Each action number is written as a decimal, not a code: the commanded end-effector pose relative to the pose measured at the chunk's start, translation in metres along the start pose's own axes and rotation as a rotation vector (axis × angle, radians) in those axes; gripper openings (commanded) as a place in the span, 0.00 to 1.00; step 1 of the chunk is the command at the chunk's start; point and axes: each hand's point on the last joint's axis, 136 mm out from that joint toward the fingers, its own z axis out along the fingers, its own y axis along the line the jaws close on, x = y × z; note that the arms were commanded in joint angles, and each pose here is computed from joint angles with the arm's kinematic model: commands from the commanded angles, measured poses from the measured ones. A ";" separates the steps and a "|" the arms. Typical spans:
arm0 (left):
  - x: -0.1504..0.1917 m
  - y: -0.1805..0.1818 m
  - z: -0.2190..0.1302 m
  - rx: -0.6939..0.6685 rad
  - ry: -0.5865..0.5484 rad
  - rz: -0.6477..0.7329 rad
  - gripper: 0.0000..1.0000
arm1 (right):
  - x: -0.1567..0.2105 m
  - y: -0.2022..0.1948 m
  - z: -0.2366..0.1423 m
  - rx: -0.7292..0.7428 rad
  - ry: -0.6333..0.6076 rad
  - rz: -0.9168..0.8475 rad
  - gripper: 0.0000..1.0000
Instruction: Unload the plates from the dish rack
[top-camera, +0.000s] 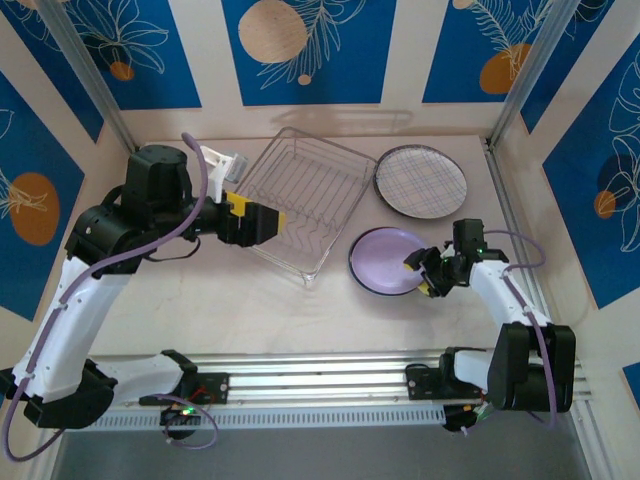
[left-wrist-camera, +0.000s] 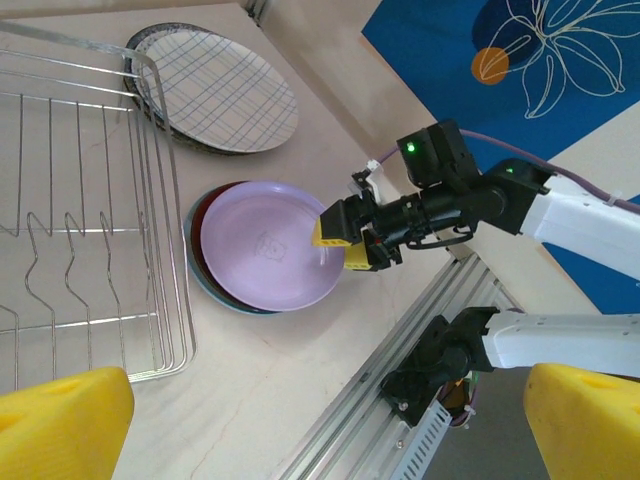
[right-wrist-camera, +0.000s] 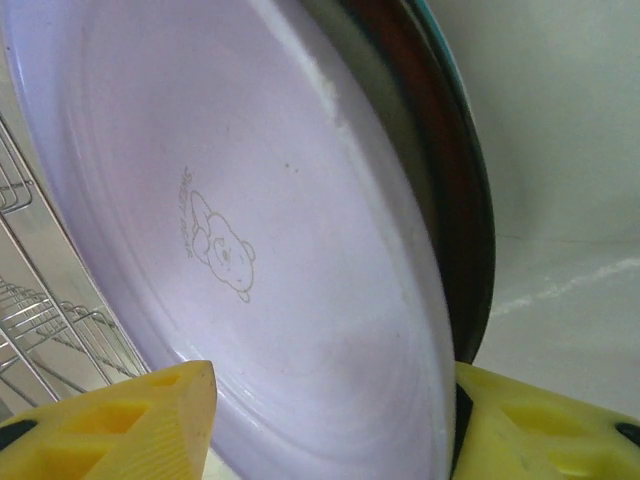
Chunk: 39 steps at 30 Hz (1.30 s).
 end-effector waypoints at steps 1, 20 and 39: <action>-0.003 0.000 -0.005 -0.001 -0.036 -0.002 1.00 | 0.005 -0.009 -0.007 0.086 0.022 0.036 0.60; 0.001 0.005 -0.007 -0.025 -0.044 -0.012 1.00 | -0.002 -0.006 -0.022 0.152 -0.024 0.056 0.61; 0.031 0.311 -0.079 -0.959 -0.366 -0.669 1.00 | -0.084 0.065 -0.186 0.242 -0.718 -0.190 0.99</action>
